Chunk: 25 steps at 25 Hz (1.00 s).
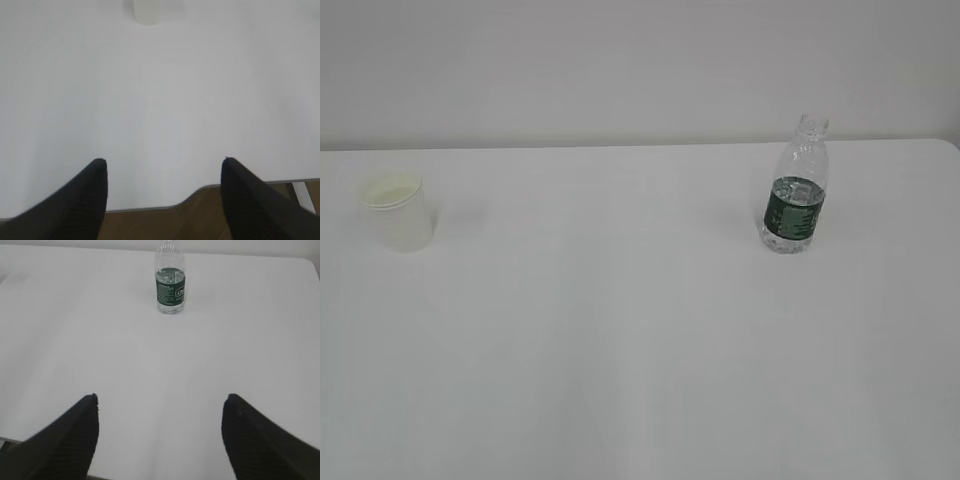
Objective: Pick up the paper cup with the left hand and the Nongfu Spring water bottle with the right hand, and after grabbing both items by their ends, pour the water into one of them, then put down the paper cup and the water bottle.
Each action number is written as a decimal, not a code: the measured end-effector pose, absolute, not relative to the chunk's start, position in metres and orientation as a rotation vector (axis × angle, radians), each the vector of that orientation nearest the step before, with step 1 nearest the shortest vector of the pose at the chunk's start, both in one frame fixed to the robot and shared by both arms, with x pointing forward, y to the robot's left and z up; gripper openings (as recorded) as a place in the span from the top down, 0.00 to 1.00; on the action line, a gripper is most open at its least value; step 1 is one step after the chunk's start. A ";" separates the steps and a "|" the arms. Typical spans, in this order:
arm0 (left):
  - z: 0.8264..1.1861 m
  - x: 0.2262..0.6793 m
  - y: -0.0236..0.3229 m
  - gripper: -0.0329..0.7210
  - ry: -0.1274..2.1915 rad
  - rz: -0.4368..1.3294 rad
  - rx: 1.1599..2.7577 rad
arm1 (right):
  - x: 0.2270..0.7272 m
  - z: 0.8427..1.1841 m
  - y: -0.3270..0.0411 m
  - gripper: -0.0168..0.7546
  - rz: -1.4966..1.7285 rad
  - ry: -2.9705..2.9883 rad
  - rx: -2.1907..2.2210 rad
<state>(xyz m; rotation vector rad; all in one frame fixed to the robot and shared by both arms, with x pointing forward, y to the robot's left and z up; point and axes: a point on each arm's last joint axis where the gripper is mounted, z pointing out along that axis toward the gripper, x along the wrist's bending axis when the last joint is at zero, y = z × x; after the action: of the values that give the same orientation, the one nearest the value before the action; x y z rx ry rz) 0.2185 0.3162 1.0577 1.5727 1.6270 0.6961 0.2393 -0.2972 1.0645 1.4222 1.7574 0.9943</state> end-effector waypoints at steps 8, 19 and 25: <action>1.058 0.218 0.316 0.29 1.620 0.694 1.580 | 0.229 1.054 -0.298 0.24 1.018 1.744 1.400; 1.059 0.223 0.314 0.30 1.575 0.721 1.556 | 0.229 1.045 -0.298 0.24 0.983 1.785 1.421; 1.058 0.227 0.313 0.31 1.552 0.733 1.538 | 0.229 1.045 -0.298 0.24 0.981 1.787 1.419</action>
<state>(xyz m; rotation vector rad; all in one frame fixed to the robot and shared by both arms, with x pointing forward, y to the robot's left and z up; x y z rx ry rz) 0.2268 0.3131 1.0582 1.5383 1.5524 0.7332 0.2286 -0.2981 1.0445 1.4189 1.7867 0.9814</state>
